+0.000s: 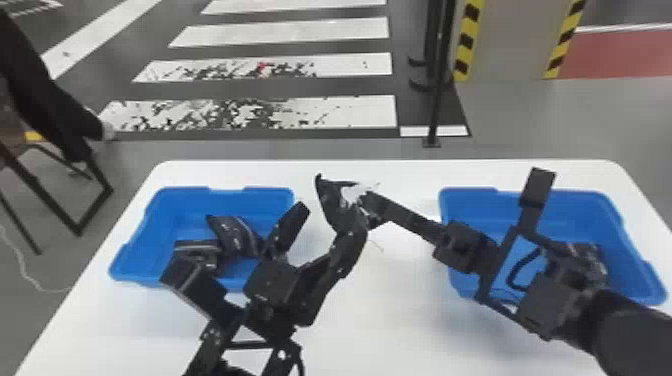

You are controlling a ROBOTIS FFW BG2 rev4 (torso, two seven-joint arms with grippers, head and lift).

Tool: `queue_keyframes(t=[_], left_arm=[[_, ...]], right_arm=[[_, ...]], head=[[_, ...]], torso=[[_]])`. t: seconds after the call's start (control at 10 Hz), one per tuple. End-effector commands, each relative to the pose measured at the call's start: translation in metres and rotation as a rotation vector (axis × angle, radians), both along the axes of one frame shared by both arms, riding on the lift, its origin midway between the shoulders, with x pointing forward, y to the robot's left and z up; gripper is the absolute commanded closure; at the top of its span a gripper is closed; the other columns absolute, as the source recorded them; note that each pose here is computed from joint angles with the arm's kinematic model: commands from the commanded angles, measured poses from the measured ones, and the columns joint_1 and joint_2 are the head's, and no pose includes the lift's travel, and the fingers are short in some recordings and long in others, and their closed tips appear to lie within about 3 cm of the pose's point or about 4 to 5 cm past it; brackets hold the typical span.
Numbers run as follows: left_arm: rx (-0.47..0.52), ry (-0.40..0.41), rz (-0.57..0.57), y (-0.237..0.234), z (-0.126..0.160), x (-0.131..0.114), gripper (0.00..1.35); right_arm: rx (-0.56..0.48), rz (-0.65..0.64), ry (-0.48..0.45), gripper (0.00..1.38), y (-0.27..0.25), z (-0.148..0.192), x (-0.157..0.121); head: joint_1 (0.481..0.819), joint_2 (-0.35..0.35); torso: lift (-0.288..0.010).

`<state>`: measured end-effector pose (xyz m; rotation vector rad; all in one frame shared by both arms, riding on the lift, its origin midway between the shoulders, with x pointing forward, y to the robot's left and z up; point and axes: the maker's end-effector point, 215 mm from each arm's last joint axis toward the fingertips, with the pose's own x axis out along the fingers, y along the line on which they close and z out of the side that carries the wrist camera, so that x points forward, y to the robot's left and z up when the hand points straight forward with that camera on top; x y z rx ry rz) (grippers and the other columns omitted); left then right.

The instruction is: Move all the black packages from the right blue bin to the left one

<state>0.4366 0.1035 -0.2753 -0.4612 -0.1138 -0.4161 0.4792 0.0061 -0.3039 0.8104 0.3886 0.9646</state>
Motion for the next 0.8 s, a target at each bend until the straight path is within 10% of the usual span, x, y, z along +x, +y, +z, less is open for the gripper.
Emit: queue_keyframes(t=[0.0, 0.3, 0.5, 0.7], left_arm=[[0.016, 0.005, 0.002, 0.001, -0.003, 0.001, 0.18], [0.031, 0.016, 0.011, 0.006, -0.007, 0.003, 0.31], [0.097, 0.03, 0.026, 0.013, -0.006, 0.004, 1.05], [0.13, 0.039, 0.056, 0.019, -0.004, 0.002, 1.22]], right_arm=[[0.011, 0.025, 0.009, 1.2, 0.011, 0.0, -0.007], [0.017, 0.044, 0.018, 1.2, 0.018, -0.002, -0.012], [0.02, 0.045, 0.018, 1.2, 0.019, -0.001, -0.012], [0.025, 0.041, 0.011, 1.2, 0.018, 0.002, -0.01]], head=[[0.695, 0.129], [0.695, 0.16], [0.695, 0.166], [0.695, 0.175]], torso=[[-0.14], [-0.14], [-0.14], [-0.14]])
